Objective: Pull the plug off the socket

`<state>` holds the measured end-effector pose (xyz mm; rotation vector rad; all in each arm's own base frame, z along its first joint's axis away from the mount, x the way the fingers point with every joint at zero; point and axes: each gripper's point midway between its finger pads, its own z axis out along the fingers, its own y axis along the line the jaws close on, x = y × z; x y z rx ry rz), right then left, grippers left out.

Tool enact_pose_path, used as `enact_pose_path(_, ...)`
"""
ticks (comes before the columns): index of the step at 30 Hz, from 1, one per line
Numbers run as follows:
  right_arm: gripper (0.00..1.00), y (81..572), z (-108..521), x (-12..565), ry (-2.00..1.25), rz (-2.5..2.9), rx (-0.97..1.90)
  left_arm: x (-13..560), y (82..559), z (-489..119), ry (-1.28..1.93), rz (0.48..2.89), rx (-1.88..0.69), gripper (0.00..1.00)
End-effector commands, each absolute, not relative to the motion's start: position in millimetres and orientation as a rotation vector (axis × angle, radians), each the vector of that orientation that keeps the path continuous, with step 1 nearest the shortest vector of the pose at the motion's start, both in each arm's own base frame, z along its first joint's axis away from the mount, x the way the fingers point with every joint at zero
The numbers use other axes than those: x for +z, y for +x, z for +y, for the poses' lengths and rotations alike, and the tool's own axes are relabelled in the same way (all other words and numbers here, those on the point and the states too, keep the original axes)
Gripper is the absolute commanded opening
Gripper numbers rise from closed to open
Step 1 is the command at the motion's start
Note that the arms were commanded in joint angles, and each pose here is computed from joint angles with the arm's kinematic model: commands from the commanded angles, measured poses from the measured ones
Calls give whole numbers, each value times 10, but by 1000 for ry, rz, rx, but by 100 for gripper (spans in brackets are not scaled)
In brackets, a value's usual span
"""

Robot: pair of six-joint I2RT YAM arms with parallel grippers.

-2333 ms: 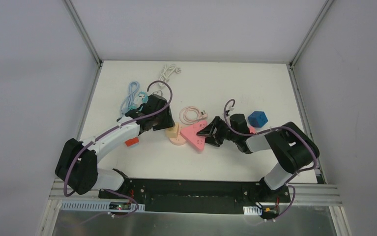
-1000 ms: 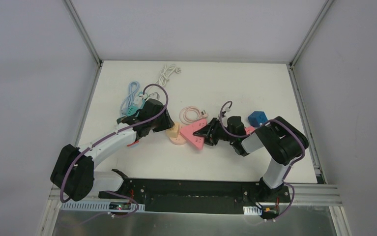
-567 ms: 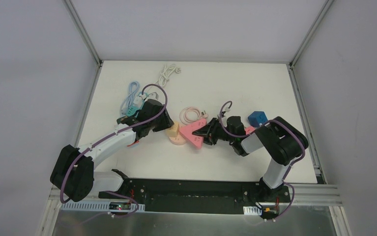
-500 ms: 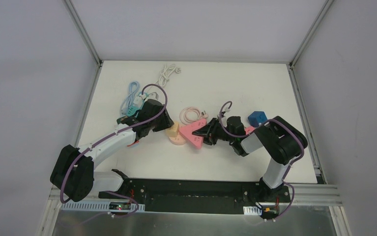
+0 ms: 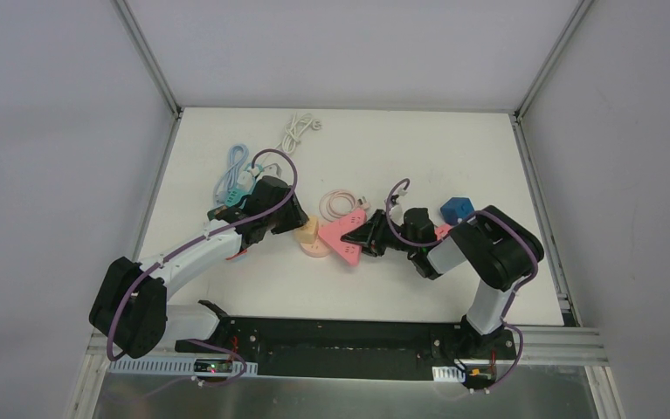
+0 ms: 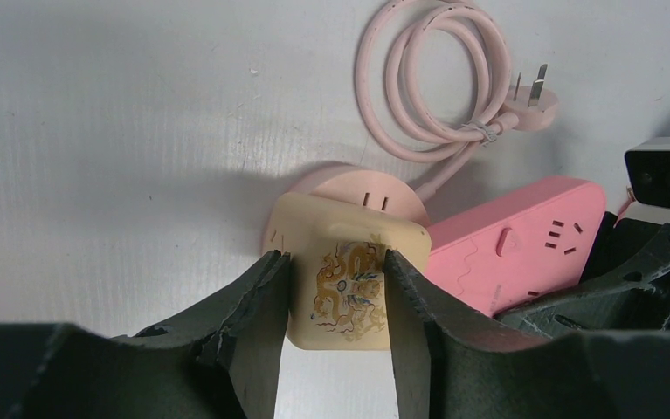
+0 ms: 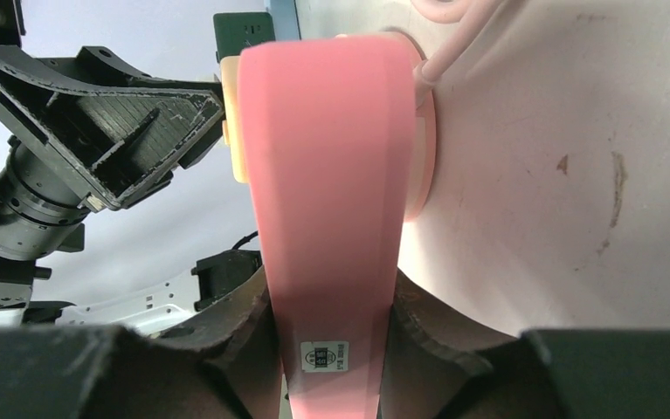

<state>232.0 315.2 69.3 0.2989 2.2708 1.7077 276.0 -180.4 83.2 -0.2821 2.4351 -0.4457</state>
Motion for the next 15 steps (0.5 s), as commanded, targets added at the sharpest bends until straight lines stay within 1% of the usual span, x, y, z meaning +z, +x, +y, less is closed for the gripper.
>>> enact_pose_path(1, 0, 2324, 3233, 889, 312, 2186, 1806, -34, 1714, -1291, -195, 2912, -91, 42)
enact_pose_path(5, 0, 2361, 3201, 920, 395, 2165, 1861, -48, 1698, -1317, -181, 2916, -99, 42)
enact_pose_path(9, 0, 2387, 3178, 990, 474, 2106, 1991, -57, 1680, -1317, -158, 2926, -76, 42)
enact_pose_path(12, 0, 2350, 3199, 1015, 418, 2091, 2025, -51, 1682, -1311, -155, 2923, -71, 41)
enact_pose_path(15, 0, 2317, 3189, 949, 319, 2125, 1943, -42, 1679, -1297, -149, 2922, -60, 41)
